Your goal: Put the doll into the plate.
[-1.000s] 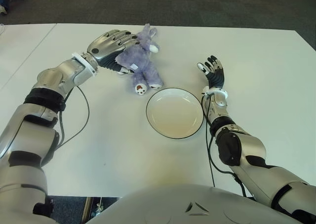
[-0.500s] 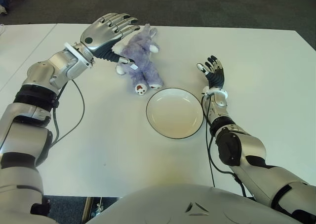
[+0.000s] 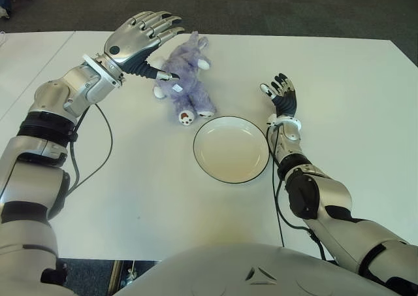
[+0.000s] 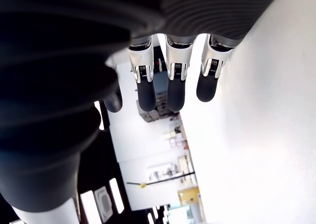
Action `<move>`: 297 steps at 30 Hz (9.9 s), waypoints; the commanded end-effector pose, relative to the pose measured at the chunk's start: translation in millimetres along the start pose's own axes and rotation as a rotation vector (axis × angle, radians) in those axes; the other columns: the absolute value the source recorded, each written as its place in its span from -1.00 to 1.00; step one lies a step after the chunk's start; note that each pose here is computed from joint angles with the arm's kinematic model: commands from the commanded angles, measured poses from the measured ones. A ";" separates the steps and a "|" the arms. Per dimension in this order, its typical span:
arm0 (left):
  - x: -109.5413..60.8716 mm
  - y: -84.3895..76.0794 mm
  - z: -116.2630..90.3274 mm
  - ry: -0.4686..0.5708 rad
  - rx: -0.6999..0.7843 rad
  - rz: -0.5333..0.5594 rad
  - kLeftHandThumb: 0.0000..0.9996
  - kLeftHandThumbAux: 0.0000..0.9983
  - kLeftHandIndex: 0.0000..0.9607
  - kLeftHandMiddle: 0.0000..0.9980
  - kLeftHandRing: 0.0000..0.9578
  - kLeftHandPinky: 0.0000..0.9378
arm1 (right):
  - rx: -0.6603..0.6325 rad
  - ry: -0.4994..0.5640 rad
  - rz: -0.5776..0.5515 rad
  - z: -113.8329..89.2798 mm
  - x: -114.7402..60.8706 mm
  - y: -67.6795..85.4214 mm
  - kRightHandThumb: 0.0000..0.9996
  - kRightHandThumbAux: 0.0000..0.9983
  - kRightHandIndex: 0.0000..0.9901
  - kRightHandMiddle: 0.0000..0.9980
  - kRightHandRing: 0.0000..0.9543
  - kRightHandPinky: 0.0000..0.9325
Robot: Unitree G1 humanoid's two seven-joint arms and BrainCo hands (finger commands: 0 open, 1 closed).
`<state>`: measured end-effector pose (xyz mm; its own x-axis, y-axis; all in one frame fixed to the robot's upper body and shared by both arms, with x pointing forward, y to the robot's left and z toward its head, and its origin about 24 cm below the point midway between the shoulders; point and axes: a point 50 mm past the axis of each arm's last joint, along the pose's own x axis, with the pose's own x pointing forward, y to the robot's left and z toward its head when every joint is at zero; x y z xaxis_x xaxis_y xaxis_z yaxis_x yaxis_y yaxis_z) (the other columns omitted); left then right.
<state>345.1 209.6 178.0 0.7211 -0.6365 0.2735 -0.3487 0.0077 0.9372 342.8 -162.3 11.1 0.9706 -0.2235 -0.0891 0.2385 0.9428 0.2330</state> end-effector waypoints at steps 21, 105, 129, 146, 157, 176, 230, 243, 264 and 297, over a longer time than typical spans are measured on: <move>26.4 -74.9 22.3 0.096 -0.137 -0.332 -0.93 -0.44 -1.00 -1.00 -1.00 -1.00 | -0.001 0.396 -0.101 -80.0 -49.3 -23.8 -1.00 0.64 -0.72 -0.71 -0.76 -0.75; -11.4 -141.6 24.6 0.282 0.236 -1.174 0.44 0.37 -0.11 -0.53 -0.45 -0.32 | 0.095 0.378 -0.117 -78.4 -48.8 -30.5 -1.00 0.75 -0.60 -0.60 -0.64 -0.65; -17.3 -136.6 23.2 0.214 0.050 -1.070 0.48 0.37 -0.10 -0.37 -0.44 -0.42 | 0.115 0.382 -0.126 -78.8 -48.6 -29.4 -1.00 0.75 -0.60 -0.61 -0.63 -0.62; -12.5 -128.4 31.2 0.064 0.022 -0.780 0.91 0.29 -0.02 -0.04 -0.05 0.12 | 0.119 0.380 -0.125 -79.0 -49.1 -29.1 -1.00 0.76 -0.57 -0.57 -0.59 -0.59; -4.8 -122.2 37.0 0.036 -0.045 -0.690 1.00 0.32 -0.18 -0.03 0.00 0.00 | 0.121 0.380 -0.127 -79.1 -49.1 -28.3 -1.00 0.77 -0.57 -0.56 -0.59 -0.60; 7.2 -91.3 55.8 -0.183 -0.071 -0.561 1.00 0.31 -0.20 0.01 0.08 -0.02 | 0.112 0.378 -0.124 -79.0 -49.0 -26.0 -1.00 0.77 -0.56 -0.55 -0.58 -0.60; -6.8 2.2 8.0 -0.127 0.224 -0.215 -0.67 -0.36 -1.00 -1.00 -1.00 -1.00 | 0.095 0.381 -0.118 -80.2 -50.2 -26.3 -1.00 0.63 -0.60 -0.54 -0.59 -0.61; -32.9 39.7 -26.9 0.119 0.236 0.069 -0.65 -0.47 -1.00 -1.00 -1.00 -1.00 | 0.086 0.375 -0.116 -80.0 -50.5 -25.1 -1.00 0.71 -0.58 -0.56 -0.60 -0.61; -74.5 40.5 -32.4 0.319 0.095 -0.153 -0.74 -0.52 -1.00 -1.00 -1.00 -1.00 | 0.109 0.369 -0.127 -79.5 -50.1 -25.1 -1.00 0.74 -0.55 -0.56 -0.58 -0.59; -42.1 -62.3 -9.0 0.331 -0.197 -0.382 -0.62 -0.61 -1.00 -1.00 -1.00 -1.00 | 0.117 0.369 -0.125 -79.4 -50.1 -26.1 -1.00 0.70 -0.60 -0.60 -0.61 -0.60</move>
<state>331.3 258.9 126.4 0.9503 -0.3107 -0.0201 0.0174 -0.0114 0.9998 340.4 -166.2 18.5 0.9607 -0.2773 0.0089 0.2604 0.9124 0.3158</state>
